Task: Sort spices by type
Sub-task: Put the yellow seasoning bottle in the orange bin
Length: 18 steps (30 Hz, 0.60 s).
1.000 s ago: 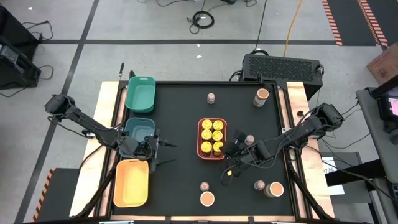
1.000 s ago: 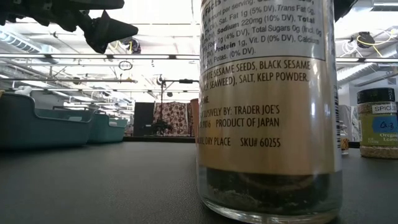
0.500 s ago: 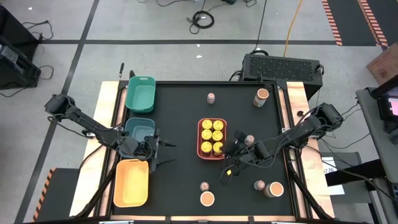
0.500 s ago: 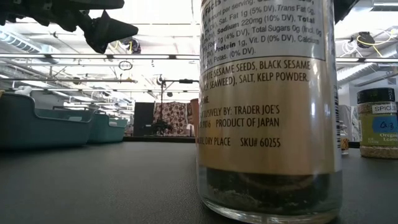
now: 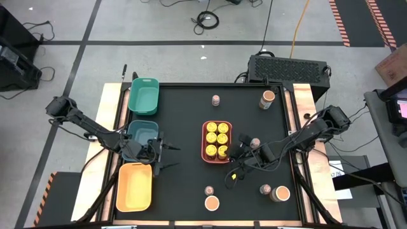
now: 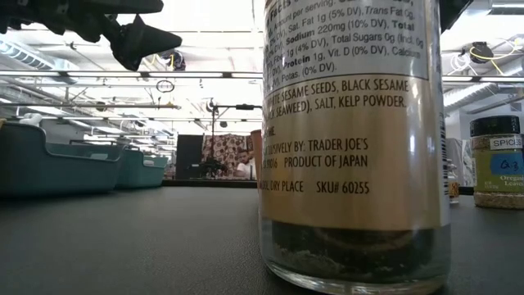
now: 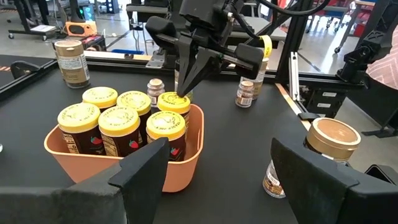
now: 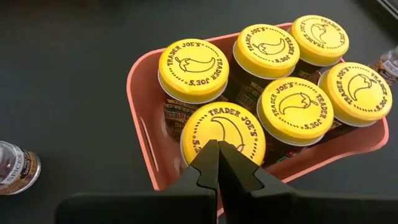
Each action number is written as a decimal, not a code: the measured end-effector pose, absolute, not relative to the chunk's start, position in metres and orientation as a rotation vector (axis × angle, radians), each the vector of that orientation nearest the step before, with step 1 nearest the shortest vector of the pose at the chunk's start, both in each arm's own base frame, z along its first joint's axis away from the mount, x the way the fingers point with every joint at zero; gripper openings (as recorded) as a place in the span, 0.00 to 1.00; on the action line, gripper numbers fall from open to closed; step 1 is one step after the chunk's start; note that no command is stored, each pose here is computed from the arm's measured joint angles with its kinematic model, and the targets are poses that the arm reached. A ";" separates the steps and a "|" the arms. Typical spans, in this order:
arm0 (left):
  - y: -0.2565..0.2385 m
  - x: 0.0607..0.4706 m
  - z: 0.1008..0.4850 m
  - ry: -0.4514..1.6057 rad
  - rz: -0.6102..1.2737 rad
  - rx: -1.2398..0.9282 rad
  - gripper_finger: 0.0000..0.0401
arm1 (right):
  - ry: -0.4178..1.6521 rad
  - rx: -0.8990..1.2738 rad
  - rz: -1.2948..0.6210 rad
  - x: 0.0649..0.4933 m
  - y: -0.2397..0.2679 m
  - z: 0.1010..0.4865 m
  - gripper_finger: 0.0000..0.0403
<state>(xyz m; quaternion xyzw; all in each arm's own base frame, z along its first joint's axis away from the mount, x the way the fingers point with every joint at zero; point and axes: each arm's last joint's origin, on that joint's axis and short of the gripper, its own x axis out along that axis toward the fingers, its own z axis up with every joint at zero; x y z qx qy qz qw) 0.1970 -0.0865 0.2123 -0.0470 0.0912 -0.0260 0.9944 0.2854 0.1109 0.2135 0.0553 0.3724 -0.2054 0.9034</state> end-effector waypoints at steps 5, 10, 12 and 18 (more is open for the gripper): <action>-0.086 0.197 0.212 0.184 -0.052 -0.093 0.71 | 0.757 0.098 -0.429 0.286 0.111 0.214 0.00; -0.086 0.197 0.212 0.184 -0.052 -0.093 0.71 | 0.740 0.091 -0.452 0.287 0.108 0.215 0.00; -0.086 0.197 0.212 0.184 -0.052 -0.094 0.71 | 0.738 0.097 -0.466 0.289 0.105 0.214 0.00; -0.086 0.197 0.212 0.184 -0.052 -0.095 0.71 | 0.773 0.120 -0.463 0.294 0.098 0.208 0.00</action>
